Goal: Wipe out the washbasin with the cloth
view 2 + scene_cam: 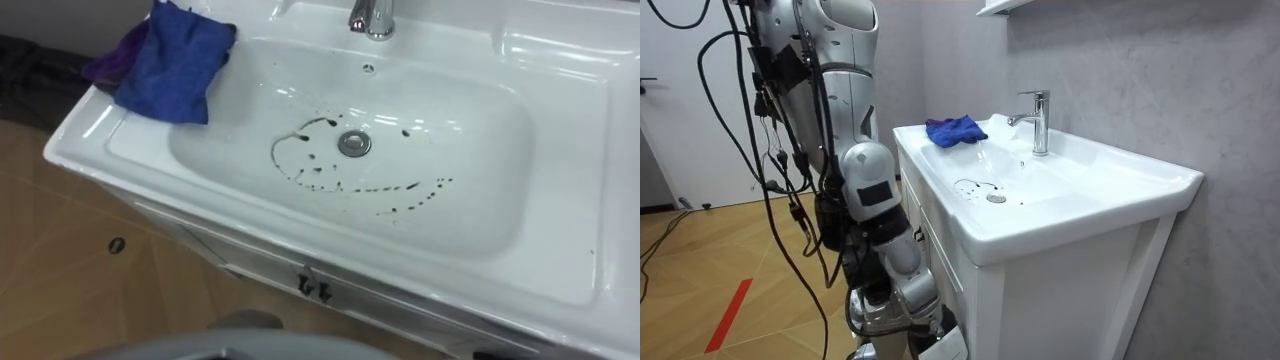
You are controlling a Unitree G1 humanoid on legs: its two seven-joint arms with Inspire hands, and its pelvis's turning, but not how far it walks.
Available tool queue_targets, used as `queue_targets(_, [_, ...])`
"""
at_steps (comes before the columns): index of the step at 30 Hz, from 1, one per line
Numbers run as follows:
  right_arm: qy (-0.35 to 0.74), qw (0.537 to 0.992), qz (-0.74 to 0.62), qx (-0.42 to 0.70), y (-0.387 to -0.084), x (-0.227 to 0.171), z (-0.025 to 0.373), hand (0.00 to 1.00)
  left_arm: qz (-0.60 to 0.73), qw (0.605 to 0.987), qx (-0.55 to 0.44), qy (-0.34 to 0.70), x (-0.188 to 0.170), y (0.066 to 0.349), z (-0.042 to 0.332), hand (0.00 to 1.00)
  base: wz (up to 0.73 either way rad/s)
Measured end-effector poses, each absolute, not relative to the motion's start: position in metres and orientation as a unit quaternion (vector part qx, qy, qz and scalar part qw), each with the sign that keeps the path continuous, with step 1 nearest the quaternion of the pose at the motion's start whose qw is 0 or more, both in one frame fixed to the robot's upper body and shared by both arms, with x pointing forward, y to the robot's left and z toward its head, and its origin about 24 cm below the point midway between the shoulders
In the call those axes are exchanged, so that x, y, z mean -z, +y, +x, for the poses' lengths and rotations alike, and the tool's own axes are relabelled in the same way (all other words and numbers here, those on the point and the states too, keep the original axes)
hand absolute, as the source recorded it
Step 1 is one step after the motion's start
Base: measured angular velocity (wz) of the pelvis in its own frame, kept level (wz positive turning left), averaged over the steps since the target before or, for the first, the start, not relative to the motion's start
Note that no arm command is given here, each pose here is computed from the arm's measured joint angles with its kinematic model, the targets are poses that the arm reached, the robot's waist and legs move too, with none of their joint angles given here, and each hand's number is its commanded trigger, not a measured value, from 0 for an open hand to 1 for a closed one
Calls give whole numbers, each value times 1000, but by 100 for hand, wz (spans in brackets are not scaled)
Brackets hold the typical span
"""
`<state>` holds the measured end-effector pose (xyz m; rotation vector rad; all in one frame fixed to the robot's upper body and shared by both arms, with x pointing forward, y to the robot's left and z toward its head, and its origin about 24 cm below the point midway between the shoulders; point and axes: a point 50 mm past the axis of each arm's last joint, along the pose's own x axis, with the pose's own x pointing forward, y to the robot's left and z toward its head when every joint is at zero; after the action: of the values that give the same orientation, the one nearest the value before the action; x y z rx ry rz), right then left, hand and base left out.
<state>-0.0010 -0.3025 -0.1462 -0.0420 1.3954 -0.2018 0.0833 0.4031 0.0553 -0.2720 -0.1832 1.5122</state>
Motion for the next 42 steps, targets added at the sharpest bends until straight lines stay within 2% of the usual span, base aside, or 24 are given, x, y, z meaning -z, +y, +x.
queue_targets(8, [634,769,-34,77,-300,147,4,0,22,724,-680,-114,-82,395,93,0,-2])
queue_targets(10, [635,768,-39,70,-299,147,3,0,102,737,-657,-126,-91,387,105,0,7])
queue_targets(16, [642,763,-35,71,-297,149,-3,0,227,755,-598,-146,-100,367,133,0,-13])
queue_targets(22, [662,746,-37,59,-294,151,-13,0,337,748,-542,-179,-112,348,149,0,-22])
queue_targets(28, [669,741,-37,56,-292,151,-16,0,337,782,-487,-194,-109,325,173,0,-19])
queue_targets(34, [681,730,-24,52,-291,152,-22,0,341,788,-468,-208,-116,323,182,0,-15])
queue_targets(42, [693,719,-11,50,-281,156,-24,0,346,811,-434,-187,-107,316,188,0,-5])
